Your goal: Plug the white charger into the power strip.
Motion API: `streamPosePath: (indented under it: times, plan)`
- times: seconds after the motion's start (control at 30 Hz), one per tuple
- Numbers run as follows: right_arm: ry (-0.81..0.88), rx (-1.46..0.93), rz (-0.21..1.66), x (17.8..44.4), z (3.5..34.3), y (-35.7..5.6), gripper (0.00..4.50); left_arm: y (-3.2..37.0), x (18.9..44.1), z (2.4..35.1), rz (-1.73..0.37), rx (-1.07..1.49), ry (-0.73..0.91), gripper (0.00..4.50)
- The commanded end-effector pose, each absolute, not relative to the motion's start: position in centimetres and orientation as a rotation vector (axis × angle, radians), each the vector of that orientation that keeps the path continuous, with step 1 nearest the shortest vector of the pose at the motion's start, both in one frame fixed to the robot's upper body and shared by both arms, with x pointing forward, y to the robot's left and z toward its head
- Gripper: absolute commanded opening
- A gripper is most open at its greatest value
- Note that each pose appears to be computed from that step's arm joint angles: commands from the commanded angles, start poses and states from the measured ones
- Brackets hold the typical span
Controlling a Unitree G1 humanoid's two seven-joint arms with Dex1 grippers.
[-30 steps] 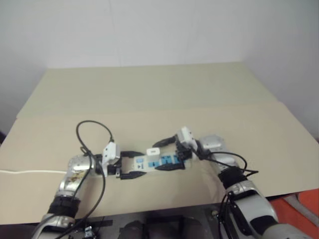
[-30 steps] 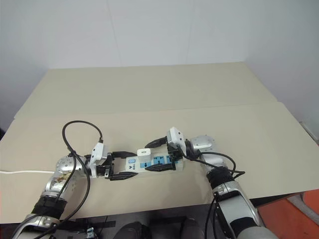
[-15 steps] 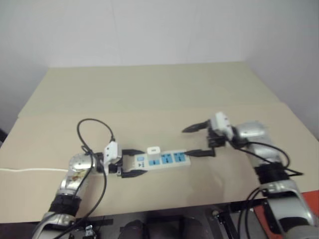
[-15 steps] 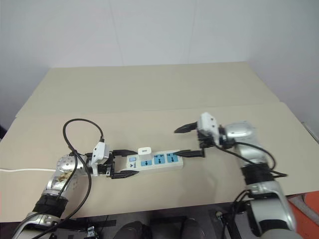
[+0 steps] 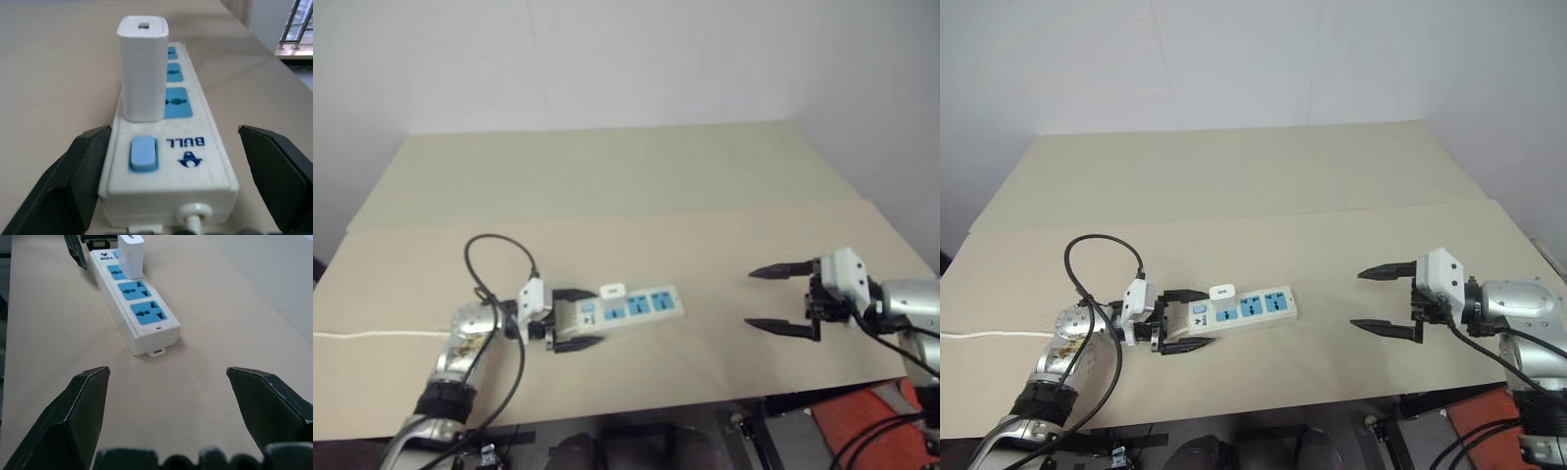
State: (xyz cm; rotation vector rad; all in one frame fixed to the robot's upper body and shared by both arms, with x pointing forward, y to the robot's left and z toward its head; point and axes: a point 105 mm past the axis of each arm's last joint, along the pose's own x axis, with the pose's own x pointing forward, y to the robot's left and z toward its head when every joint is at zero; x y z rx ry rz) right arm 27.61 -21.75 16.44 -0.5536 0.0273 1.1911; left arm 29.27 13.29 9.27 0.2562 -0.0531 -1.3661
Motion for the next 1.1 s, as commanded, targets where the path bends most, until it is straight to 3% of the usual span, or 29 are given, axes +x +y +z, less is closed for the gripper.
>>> streamPosePath:
  times: [0.03, 0.27, 0.4, 0.57, 1.1]
  plan:
    - [-0.027, -0.567, 1.123, 27.5, 18.0, -22.3, 4.5, 13.7, 29.7, 12.5, -1.323, 0.263, -0.203, 4.49]
    - [0.001, -0.573, 1.061, 26.8, 18.8, -24.0, 4.5, 17.9, 27.5, 17.9, -1.33, 0.328, -0.208, 4.49]
    - [0.074, -0.587, 1.045, 26.5, 19.3, -25.6, 4.5, 21.7, 26.7, 16.2, -1.296, 0.553, 0.018, 4.49]
    - [0.216, -0.623, 1.033, 26.6, 20.0, -27.5, 4.5, 25.7, 26.7, 16.1, -1.193, 0.646, 0.106, 4.49]
    - [0.255, -0.646, 1.036, 27.3, 19.2, -27.0, 4.5, 24.9, 25.0, 16.1, -1.051, 0.59, 0.141, 4.49]
